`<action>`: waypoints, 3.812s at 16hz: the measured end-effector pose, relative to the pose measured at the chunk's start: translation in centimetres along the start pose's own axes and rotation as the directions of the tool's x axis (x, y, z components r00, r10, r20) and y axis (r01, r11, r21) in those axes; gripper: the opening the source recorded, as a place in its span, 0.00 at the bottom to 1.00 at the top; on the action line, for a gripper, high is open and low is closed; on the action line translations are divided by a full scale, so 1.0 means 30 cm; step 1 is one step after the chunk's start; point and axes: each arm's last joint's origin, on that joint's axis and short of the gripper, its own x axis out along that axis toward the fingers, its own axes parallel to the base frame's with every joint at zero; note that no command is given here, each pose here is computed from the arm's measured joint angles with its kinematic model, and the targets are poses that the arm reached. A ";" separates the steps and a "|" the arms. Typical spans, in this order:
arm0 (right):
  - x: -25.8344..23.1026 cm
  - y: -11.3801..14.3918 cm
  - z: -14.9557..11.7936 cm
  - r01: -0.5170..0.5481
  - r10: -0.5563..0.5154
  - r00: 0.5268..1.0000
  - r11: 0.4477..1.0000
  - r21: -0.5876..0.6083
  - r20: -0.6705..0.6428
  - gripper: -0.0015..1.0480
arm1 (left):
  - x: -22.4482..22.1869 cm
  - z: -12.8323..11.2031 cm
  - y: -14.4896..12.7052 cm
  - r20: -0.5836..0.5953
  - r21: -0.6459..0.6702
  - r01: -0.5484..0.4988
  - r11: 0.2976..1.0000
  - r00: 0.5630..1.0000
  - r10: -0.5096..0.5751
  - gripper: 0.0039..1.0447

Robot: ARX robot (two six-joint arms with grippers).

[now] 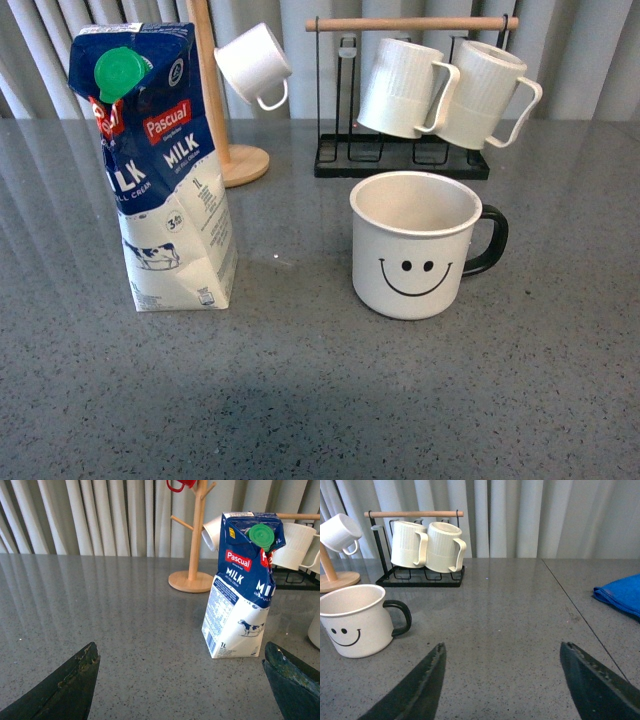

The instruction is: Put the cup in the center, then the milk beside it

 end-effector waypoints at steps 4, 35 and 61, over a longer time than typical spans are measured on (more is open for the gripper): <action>0.000 0.000 0.000 0.000 0.000 1.000 1.000 0.000 0.000 0.93 | 0.000 0.000 0.000 0.000 0.000 0.000 1.000 1.000 0.000 0.94; 0.000 0.000 0.000 0.000 0.000 1.000 1.000 -0.001 0.000 0.94 | 0.541 0.383 -0.186 -0.289 -0.149 0.384 0.911 0.864 -0.411 0.94; 0.000 0.000 0.000 0.000 0.000 1.000 1.000 -0.001 0.000 0.94 | 0.547 0.324 -0.330 -0.403 -0.122 0.336 0.934 0.843 -0.357 0.02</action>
